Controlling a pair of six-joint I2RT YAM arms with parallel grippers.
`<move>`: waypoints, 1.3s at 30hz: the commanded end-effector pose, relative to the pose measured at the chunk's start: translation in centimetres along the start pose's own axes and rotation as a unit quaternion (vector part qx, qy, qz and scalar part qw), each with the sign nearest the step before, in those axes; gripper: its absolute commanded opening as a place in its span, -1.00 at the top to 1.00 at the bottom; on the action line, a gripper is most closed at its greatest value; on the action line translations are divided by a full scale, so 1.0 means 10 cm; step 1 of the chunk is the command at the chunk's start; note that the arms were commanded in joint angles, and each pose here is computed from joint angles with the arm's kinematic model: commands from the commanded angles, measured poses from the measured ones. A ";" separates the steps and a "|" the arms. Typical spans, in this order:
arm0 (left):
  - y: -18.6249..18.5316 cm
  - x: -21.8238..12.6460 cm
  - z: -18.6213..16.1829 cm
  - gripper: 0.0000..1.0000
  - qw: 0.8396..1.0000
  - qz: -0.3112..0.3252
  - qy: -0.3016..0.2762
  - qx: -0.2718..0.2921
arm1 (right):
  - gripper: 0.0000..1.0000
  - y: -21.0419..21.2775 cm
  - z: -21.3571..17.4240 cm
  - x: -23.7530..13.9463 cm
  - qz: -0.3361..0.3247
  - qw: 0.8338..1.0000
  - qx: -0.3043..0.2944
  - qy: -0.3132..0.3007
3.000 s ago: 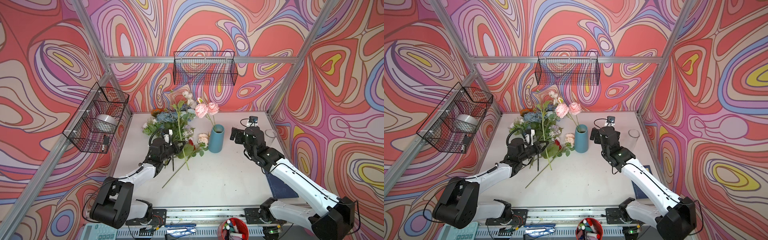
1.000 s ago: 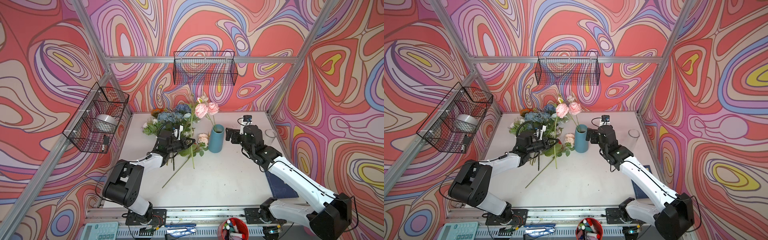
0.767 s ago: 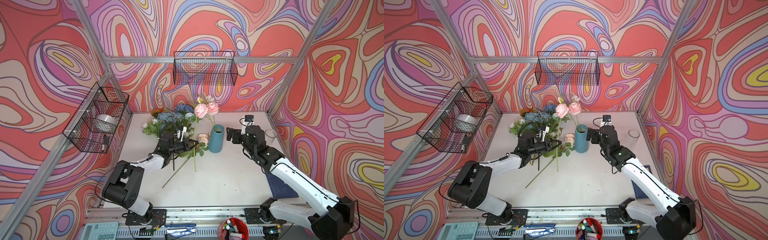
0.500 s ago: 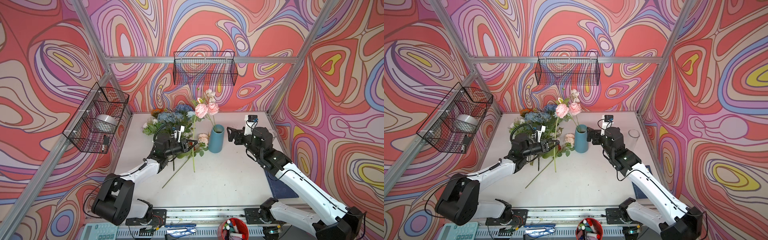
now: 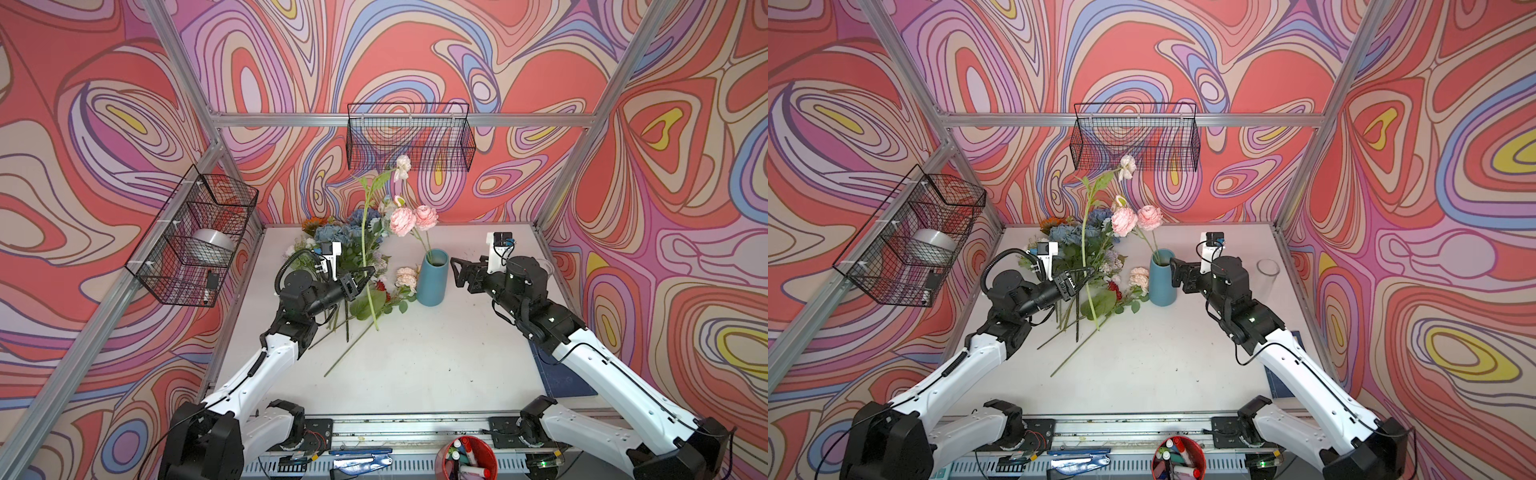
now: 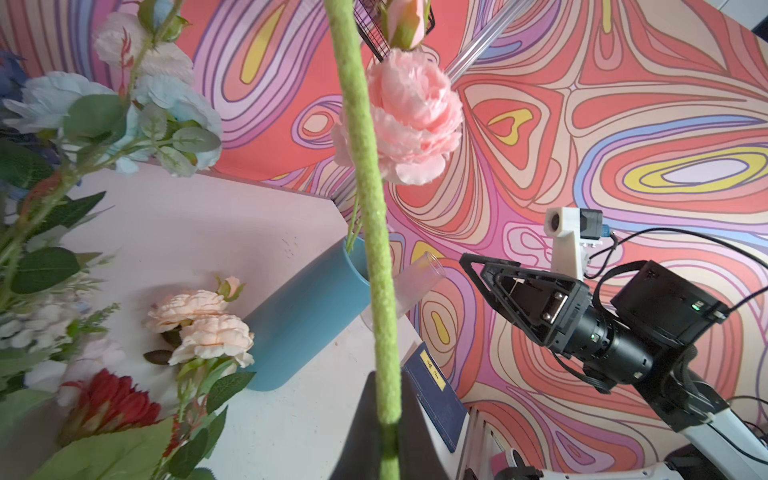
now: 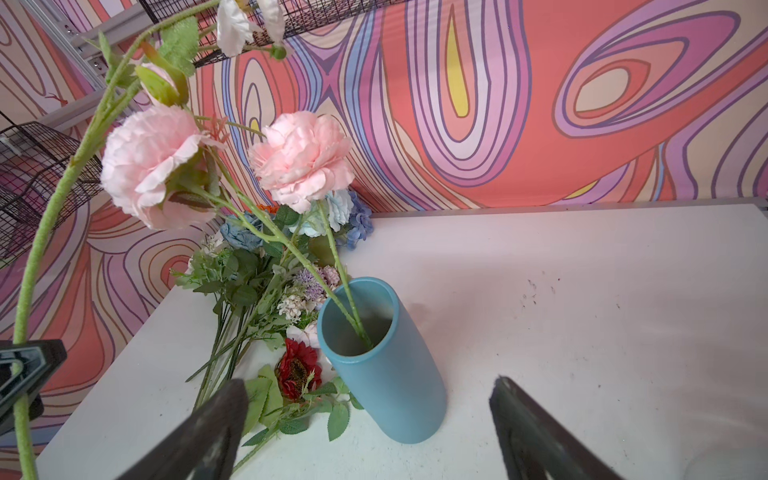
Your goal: Arrange the flowers into the vase
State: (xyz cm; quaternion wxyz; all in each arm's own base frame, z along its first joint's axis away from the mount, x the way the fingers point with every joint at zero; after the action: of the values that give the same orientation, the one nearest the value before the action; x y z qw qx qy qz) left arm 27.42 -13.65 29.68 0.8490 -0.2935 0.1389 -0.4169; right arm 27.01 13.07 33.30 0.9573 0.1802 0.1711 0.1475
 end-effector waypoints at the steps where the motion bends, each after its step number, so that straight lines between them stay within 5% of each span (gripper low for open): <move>1: 0.05 -0.03 0.06 1.00 1.000 0.021 -0.004 0.017 | -0.87 0.02 0.03 -0.03 0.005 1.000 -0.002 -0.008; 11: 0.21 0.38 -0.41 1.00 0.996 -0.029 0.075 -0.031 | -0.87 -0.01 0.00 0.03 -0.006 1.000 -0.005 0.000; 26: 0.80 0.87 -0.98 1.00 0.986 0.031 0.131 -0.101 | -0.88 -0.08 0.01 -0.07 -0.031 0.999 -0.013 -0.014; 39: 0.66 1.11 -1.34 1.00 0.963 0.014 0.250 -0.099 | -0.88 -0.08 0.02 -0.06 -0.035 0.999 -0.018 -0.017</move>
State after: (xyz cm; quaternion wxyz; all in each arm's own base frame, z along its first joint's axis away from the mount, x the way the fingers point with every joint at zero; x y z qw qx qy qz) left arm 33.12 -23.04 15.62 0.7767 -0.2921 0.3642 -0.4228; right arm 26.79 12.17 33.53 0.9662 0.1656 0.1588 0.1175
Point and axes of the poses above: each gripper's point midway between its finger pads, its own x axis out along the fingers, its own y axis along the line the jaws close on, z = x × y, the point moved 7 cm from there along -x, back along the fingers, and after that the axes turned 7 degrees about x, right-handed, at the moved point
